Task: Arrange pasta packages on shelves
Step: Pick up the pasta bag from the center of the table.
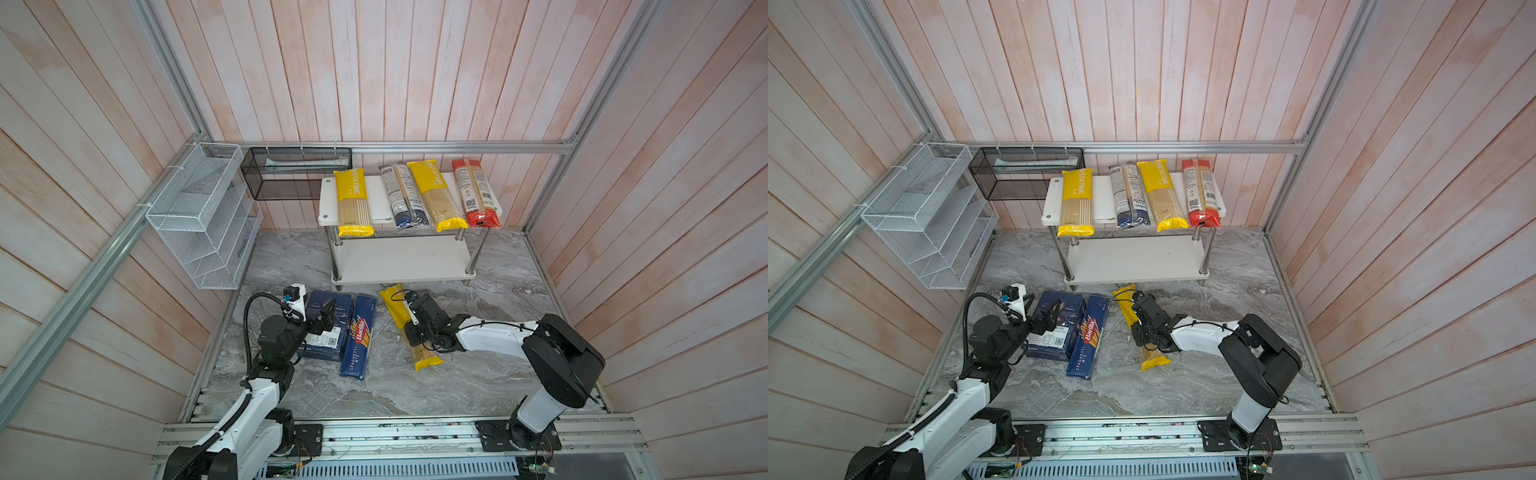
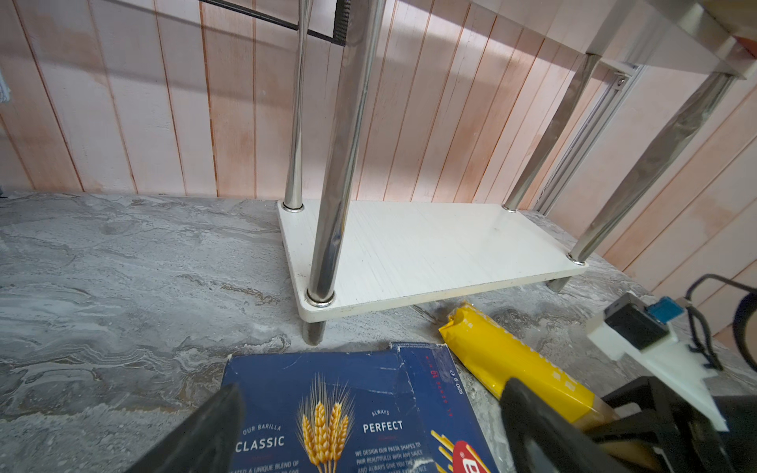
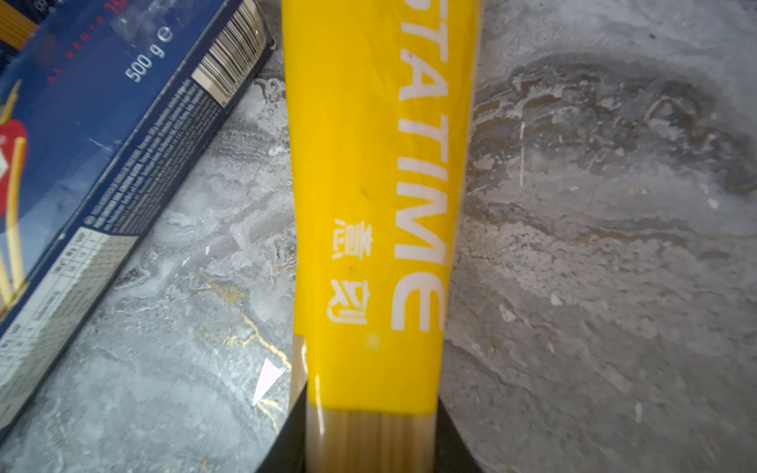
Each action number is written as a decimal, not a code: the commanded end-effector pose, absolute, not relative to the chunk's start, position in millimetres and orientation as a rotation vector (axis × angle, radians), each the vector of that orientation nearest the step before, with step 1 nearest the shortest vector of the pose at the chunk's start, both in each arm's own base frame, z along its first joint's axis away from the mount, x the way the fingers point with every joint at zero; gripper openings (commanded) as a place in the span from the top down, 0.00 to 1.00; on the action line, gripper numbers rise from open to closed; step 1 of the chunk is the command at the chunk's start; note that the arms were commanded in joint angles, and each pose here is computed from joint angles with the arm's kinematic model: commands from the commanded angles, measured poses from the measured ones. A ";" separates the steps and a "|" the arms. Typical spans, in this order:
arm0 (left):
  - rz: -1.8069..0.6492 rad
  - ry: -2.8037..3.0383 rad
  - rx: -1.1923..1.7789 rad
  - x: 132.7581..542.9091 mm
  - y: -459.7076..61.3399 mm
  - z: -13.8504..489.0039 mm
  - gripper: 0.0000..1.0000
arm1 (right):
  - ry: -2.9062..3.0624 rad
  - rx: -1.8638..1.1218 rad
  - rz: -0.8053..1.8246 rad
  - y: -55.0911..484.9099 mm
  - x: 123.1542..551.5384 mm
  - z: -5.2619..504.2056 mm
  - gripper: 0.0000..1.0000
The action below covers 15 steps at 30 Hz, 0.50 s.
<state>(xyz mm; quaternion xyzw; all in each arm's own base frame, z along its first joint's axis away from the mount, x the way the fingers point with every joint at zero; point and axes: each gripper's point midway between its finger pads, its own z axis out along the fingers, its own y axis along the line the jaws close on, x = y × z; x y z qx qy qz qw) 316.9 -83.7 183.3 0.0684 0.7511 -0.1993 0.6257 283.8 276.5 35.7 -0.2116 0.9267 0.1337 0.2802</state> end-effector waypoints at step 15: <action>-0.456 1.709 0.153 318.6 -82.3 186.7 0.00 | 2.434 -0.537 0.329 262.1 281.1 63.7 0.85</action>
